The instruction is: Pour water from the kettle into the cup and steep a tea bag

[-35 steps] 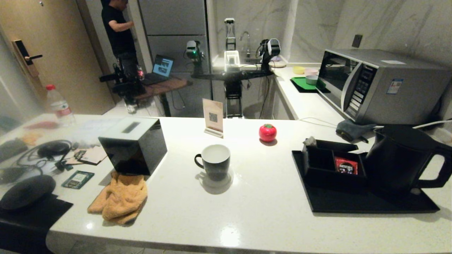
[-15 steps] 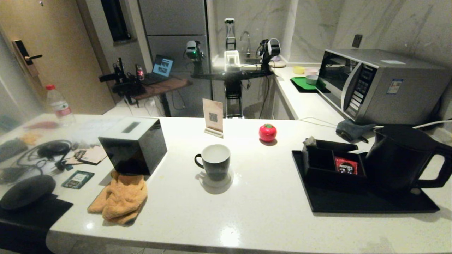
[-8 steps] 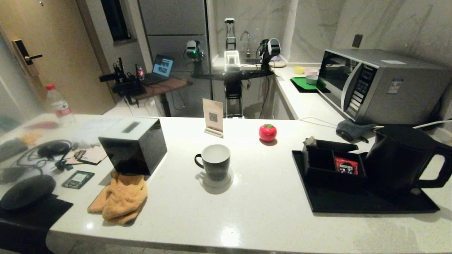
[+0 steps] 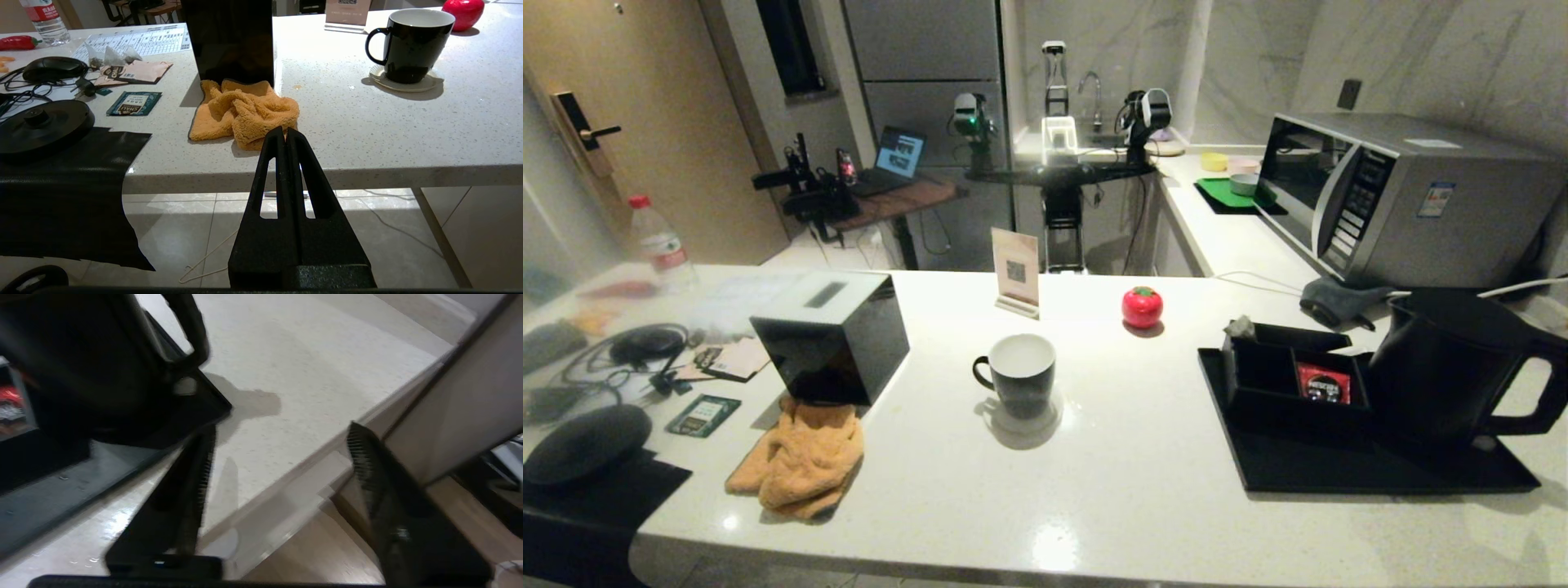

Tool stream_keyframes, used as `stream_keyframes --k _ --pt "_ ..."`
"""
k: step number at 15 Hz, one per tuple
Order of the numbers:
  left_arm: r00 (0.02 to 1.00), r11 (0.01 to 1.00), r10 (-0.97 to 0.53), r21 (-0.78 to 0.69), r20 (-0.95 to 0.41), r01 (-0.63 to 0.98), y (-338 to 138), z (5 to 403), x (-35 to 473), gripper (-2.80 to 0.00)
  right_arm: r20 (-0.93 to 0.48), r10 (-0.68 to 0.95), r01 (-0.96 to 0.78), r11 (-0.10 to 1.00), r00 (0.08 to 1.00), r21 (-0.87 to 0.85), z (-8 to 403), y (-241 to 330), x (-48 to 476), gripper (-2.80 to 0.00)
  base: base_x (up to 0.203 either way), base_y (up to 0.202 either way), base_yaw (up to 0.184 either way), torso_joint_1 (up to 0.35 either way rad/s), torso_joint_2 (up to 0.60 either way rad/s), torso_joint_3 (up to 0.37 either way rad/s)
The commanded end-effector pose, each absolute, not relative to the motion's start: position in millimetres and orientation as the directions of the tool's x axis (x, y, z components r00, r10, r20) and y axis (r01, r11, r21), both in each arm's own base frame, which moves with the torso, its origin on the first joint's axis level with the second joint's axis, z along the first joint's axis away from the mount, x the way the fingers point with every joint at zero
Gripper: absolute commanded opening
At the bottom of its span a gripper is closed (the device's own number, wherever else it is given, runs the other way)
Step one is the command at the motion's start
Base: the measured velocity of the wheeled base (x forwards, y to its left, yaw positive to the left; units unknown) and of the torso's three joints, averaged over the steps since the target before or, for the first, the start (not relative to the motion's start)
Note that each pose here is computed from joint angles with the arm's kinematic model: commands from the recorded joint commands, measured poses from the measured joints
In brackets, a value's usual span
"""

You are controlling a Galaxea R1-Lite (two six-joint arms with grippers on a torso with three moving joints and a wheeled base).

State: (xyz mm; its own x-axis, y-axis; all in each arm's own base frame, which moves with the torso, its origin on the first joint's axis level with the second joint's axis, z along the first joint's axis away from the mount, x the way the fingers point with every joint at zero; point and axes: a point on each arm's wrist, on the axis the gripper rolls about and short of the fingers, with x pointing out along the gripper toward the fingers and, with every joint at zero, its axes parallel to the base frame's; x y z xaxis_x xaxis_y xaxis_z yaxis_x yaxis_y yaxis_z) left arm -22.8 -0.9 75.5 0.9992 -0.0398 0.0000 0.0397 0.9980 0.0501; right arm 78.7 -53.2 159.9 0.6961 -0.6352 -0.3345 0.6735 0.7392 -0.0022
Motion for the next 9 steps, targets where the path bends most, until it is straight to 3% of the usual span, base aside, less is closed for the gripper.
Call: stream_keyframes --k 1,9 --pt "0.999 0.998 -0.039 0.051 0.000 0.039 -1 75 -23 -2.80 -0.363 -0.633 0.667 0.744 0.684 -0.040 155 -55 81 0.00 0.000 0.000 0.000 0.000 0.00 0.000" --pt "0.999 0.998 -0.040 0.051 0.000 0.040 -1 75 -23 -2.80 -0.416 -0.619 0.653 0.753 0.666 -0.076 138 -79 121 0.00 0.000 0.000 0.000 0.000 0.00 0.000"
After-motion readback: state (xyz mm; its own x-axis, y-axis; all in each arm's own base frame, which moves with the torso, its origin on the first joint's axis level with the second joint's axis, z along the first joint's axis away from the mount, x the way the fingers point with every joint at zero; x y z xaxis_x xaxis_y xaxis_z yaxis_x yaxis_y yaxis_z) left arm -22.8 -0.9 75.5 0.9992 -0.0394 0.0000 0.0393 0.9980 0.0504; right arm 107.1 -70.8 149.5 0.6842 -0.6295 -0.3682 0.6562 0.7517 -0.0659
